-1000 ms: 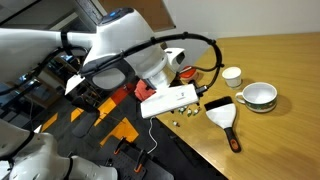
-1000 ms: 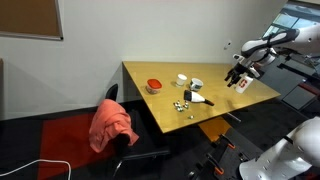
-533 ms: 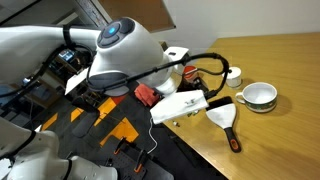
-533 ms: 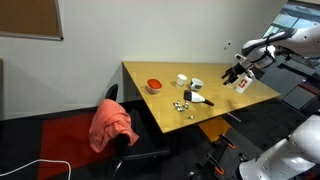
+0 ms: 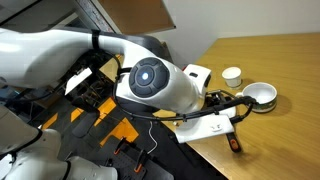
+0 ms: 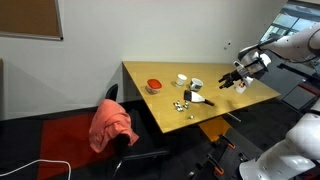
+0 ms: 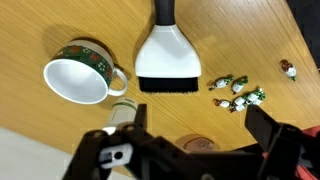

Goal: Pick up the brush and sweep the candy on the countertop.

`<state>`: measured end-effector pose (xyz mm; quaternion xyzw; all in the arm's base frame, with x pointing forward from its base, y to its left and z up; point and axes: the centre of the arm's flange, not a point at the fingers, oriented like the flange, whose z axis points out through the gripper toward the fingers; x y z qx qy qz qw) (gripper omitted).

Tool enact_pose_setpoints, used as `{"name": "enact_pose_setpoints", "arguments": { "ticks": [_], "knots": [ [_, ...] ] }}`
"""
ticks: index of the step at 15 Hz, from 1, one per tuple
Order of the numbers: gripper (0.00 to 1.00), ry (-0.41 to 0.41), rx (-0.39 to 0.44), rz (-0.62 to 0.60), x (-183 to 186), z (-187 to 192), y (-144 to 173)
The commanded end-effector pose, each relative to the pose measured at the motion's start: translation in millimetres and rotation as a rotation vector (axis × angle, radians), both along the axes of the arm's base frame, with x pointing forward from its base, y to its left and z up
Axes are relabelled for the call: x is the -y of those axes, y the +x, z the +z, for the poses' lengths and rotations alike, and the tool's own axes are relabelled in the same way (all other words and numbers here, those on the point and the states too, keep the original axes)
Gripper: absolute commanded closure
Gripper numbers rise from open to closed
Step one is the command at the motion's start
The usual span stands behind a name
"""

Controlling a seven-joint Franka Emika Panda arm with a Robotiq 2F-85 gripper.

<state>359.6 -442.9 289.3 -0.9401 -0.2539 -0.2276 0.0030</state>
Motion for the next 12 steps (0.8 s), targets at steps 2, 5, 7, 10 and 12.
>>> {"name": "enact_pose_setpoints", "arguments": {
  "ticks": [2,5,7,10,12],
  "knots": [
    [0.00,0.036,0.025,-0.020,41.1,-35.3,11.2],
    [0.00,0.056,-0.008,-0.043,54.4,-61.1,13.8],
    [0.00,0.066,-0.032,-0.051,61.0,-77.6,12.9],
    [0.00,0.060,-0.051,-0.052,50.4,-82.4,4.6],
    [0.00,0.061,-0.055,-0.052,53.6,-88.4,5.8]
  ]
}}
